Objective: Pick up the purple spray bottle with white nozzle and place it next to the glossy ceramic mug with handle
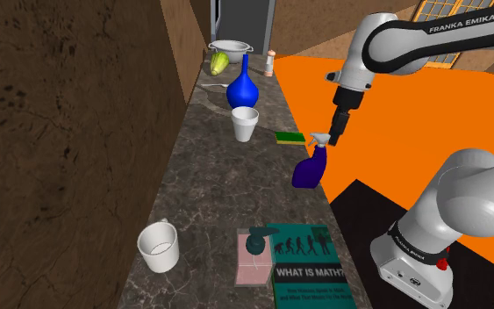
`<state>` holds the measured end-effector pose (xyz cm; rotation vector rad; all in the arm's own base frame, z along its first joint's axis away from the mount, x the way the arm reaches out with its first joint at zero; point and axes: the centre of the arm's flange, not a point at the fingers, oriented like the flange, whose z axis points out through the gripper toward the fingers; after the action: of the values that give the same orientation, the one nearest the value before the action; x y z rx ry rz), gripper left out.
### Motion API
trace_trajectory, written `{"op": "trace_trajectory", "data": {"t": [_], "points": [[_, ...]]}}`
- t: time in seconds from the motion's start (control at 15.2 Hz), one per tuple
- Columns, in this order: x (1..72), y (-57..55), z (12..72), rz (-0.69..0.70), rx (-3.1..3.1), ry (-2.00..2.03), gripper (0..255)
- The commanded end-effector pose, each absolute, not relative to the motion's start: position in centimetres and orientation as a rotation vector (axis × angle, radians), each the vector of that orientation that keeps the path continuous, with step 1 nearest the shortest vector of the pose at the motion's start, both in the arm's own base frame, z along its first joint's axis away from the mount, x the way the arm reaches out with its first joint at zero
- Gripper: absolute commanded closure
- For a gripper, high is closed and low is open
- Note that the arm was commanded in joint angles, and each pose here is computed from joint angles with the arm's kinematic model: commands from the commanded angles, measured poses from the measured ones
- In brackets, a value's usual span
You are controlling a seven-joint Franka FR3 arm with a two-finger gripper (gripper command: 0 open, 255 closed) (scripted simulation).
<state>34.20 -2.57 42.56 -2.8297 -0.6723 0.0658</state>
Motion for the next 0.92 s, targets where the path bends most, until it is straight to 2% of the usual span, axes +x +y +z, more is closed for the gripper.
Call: {"op": "trace_trajectory", "data": {"t": [0.0, 0.33, 0.4, 0.86], "points": [[34.22, -2.49, 42.33, 0.065, -2.830, -0.672, 0], [34.22, -2.49, 42.34, 0.065, -2.830, -0.672, 0], [34.22, -2.49, 42.34, 0.065, -2.830, -0.672, 255], [34.23, -2.49, 42.34, 0.065, -2.830, -0.672, 255]]}}
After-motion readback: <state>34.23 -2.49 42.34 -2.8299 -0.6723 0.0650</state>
